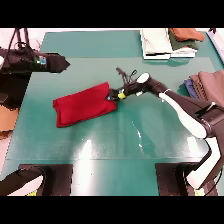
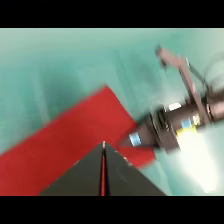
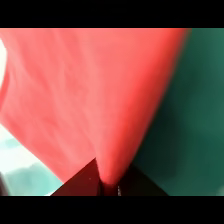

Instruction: Fold the shirts.

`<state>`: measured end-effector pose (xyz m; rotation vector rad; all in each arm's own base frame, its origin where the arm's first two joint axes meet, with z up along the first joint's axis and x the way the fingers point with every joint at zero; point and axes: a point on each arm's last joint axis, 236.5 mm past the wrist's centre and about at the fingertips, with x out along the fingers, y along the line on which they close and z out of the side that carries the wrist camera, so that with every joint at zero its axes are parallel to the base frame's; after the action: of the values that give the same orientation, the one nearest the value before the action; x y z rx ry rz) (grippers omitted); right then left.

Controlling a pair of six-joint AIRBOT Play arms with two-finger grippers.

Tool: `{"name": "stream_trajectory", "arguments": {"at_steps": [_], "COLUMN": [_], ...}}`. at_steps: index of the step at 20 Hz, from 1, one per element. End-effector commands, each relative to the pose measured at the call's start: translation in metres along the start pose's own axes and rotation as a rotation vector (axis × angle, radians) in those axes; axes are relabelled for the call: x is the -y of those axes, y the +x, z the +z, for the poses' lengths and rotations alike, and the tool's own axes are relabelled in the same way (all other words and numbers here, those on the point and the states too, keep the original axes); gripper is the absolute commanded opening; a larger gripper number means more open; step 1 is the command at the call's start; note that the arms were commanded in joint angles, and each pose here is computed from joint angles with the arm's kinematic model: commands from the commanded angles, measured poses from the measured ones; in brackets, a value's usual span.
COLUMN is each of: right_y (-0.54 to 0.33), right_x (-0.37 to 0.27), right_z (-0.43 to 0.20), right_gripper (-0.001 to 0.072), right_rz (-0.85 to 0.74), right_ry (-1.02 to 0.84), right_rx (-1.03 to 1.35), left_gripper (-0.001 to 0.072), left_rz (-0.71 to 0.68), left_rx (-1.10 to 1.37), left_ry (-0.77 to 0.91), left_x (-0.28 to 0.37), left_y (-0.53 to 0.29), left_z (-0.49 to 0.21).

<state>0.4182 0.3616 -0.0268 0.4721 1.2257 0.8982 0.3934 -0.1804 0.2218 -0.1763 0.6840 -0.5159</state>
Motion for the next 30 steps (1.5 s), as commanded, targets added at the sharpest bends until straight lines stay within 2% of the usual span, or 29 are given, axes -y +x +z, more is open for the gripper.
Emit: {"name": "stream_trajectory", "arguments": {"at_steps": [1,5,10,14,16,19,24,30], "right_y": [-0.074,-0.227,-0.41,-0.507,-0.537,-0.572,-0.637,-0.668], "right_x": [0.013,0.072,0.153,0.21,0.222,0.215,0.163,0.128], "right_z": [0.047,0.066,0.054,0.031,0.029,0.052,0.098,0.086], "right_gripper": [0.0019,0.0019,0.002,0.002,0.0019,0.0019,0.0019,0.0019], "right_rz": [-0.111,-0.319,-0.535,-0.66,-0.716,-0.755,-0.81,-0.867], "right_ry": [-0.081,-0.054,0.114,0.231,0.222,0.158,-0.013,-0.064], "right_rx": [0.117,0.246,0.519,0.707,0.764,0.826,0.974,1.027], "left_gripper": [0.0026,0.0027,0.0027,0.0027,0.0027,0.0027,0.0027,0.0027], "left_rz": [-0.068,-0.103,-0.116,-0.147,-0.15,-0.152,-0.16,-0.16], "left_rx": [-0.022,-0.017,-0.007,-0.007,-0.007,-0.011,-0.028,-0.039], "left_ry": [0.06,0.077,0.06,0.035,0.032,0.004,-0.018,-0.017], "left_x": [0.039,0.057,0.06,0.067,0.068,0.069,0.07,0.071], "left_y": [0.007,0.009,0.008,0.007,0.007,0.007,0.007,0.007], "left_z": [-0.01,-0.012,-0.009,-0.009,-0.009,-0.009,-0.013,-0.016]}}
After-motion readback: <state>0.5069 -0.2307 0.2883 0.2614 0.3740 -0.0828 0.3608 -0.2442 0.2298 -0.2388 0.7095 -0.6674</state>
